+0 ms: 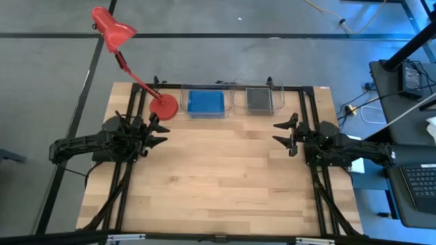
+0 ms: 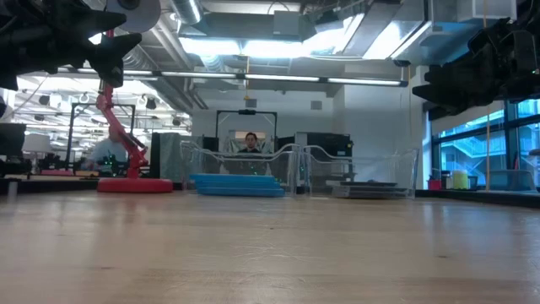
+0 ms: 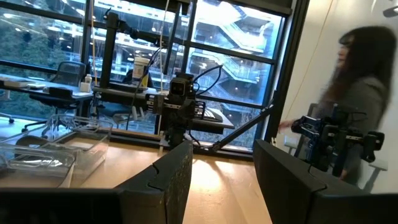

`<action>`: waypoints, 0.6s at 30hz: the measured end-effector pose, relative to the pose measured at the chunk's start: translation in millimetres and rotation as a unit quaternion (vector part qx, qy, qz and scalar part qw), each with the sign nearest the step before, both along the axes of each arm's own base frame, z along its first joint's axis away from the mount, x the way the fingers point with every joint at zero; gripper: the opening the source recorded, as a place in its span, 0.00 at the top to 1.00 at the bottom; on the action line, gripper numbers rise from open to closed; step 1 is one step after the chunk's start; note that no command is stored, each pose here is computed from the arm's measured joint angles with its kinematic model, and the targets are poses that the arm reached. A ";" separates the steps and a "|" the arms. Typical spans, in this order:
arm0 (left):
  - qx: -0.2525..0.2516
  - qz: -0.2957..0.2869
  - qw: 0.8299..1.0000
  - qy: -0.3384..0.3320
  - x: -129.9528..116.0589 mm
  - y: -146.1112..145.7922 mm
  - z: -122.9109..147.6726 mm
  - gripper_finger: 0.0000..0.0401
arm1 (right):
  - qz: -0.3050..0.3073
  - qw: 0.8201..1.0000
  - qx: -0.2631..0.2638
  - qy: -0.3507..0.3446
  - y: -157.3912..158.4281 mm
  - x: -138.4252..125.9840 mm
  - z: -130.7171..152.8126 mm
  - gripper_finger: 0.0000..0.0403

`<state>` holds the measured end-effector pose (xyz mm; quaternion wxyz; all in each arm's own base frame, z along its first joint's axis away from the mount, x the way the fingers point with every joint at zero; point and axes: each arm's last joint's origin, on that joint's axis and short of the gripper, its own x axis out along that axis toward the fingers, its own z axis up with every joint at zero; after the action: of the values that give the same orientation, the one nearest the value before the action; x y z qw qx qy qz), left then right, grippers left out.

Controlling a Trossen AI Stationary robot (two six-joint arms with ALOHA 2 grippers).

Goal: Pick & place jewel cases by type
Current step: Return to Home Position

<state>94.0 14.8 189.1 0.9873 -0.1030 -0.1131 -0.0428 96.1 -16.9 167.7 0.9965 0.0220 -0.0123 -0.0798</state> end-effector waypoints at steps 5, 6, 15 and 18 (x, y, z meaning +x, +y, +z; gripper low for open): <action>0.000 0.000 1.000 0.000 0.0 0.0 0.0 0.58 | 0.000 1.000 0.000 0.000 0.0 0.0 0.0 0.37; 0.000 0.000 1.000 0.000 0.0 0.0 0.0 0.58 | 0.000 1.000 0.000 0.000 0.1 0.0 0.0 0.37; 0.000 0.000 1.000 0.000 0.0 0.0 0.0 0.58 | 0.026 1.000 0.000 0.000 5.0 0.8 0.0 0.37; 0.000 0.000 1.000 0.000 0.0 0.0 0.0 0.58 | 0.026 1.000 0.000 0.000 5.1 0.8 0.0 0.37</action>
<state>94.0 14.7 189.1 0.9873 -0.1030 -0.1132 -0.0429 96.8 -11.8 167.7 0.9983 0.0219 -0.0116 -0.0534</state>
